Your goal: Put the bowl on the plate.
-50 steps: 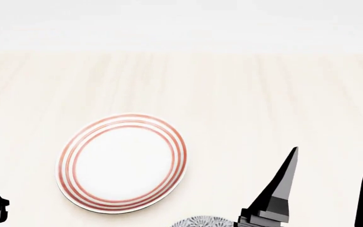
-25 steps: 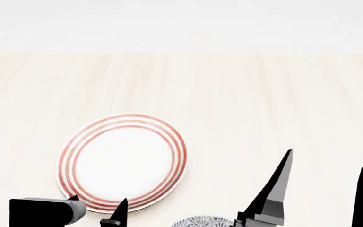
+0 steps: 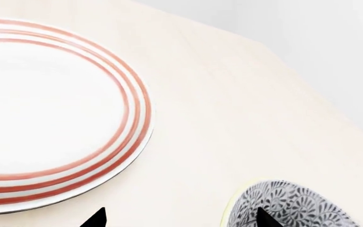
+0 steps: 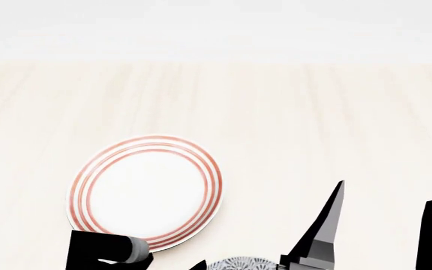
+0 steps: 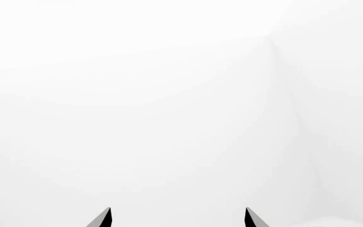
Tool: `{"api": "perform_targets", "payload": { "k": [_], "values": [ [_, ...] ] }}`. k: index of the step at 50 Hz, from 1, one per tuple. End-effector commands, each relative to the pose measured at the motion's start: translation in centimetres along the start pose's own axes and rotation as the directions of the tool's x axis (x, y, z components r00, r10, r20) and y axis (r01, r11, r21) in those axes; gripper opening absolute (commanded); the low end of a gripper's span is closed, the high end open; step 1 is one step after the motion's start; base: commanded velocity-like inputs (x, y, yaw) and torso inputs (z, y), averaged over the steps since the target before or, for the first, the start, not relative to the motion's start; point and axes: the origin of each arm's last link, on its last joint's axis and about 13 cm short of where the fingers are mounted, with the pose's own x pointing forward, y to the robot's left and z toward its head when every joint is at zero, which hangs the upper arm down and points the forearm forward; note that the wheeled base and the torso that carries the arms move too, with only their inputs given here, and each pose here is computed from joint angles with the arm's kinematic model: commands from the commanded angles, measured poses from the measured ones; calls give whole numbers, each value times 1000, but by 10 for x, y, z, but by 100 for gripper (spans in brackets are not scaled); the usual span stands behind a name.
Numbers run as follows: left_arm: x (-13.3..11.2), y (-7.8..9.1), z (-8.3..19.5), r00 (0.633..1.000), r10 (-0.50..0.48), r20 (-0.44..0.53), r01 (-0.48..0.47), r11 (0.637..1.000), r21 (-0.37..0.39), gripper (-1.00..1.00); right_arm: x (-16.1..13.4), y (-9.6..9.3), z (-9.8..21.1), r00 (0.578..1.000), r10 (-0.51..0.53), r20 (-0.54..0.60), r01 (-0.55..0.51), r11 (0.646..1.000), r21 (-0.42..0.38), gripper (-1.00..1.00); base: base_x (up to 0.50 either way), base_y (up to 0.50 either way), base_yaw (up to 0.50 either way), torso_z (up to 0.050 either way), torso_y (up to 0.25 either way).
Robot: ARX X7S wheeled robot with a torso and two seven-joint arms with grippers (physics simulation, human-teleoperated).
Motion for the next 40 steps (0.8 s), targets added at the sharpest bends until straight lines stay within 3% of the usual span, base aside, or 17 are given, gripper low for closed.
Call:
{"api": "perform_targets", "payload": {
  "k": [1,20,31,40],
  "values": [
    [3,-5,4,999,-36,-1,36,999,-37,100,-1,-1,-1,1000,5,4,-5,1000,-12,100,0,0,0,0,0],
    [6,-7,-5,983,-81,-166,58,989,-137,100,-1,-1,-1,1000,9,0,-9,1000,-8,100,0,0,0,0,0],
    [6,-9,-8,978,-79,-193,55,990,-128,100,-2,0,-1,1000,15,-4,-15,1000,-6,100,0,0,0,0,0],
    [8,-9,-12,972,-57,-226,40,996,-77,100,-3,0,-1,1000,15,-4,-15,1000,-4,100,0,0,0,0,0]
  ]
}}
